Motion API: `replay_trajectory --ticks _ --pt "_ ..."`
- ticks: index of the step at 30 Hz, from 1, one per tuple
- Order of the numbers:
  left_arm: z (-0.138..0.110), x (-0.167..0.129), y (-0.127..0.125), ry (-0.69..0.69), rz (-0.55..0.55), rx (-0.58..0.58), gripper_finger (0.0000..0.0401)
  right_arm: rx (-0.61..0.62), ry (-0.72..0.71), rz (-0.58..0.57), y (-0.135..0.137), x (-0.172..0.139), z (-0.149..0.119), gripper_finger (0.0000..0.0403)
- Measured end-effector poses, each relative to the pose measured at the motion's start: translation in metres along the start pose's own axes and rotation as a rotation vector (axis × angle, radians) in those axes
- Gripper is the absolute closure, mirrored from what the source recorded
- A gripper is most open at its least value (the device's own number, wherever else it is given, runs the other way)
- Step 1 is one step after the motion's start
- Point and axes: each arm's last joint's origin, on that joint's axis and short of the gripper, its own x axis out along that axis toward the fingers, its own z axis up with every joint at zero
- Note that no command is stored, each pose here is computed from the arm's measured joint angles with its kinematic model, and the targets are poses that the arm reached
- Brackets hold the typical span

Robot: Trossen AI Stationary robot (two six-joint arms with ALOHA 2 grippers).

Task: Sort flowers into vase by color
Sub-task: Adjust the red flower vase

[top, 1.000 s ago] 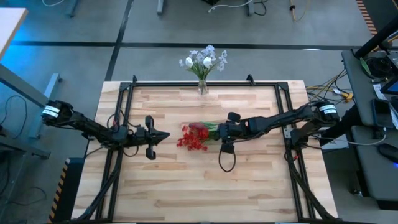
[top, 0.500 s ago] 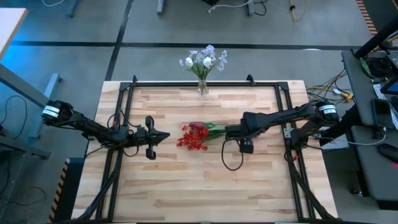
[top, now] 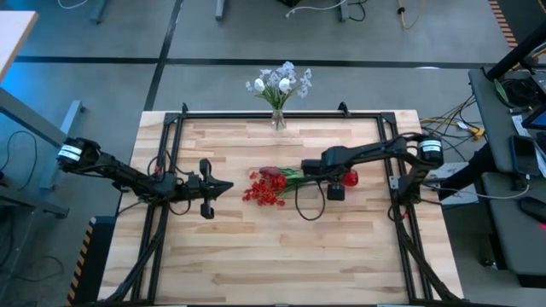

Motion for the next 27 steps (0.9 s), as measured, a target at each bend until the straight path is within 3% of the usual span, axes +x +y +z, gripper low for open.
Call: replay_trajectory --ticks 8,15,17,27 --pt "0.0 0.0 0.0 0.004 0.0 0.001 0.0401 0.012 0.017 0.106 -0.005 0.022 0.013 0.0133" --pt "-0.001 0.0 0.0 0.005 0.0 0.002 0.0401 -0.004 -0.014 0.119 -0.004 0.024 0.017 0.0232" --pt "-0.001 0.0 0.0 0.005 0.0 0.002 0.0401 0.0 -0.034 0.119 -0.005 0.022 0.018 0.0232" --pt "-0.001 0.0 0.0 0.005 0.0 0.002 0.0401 0.049 -0.345 0.118 -0.011 -0.006 0.03 0.0232"
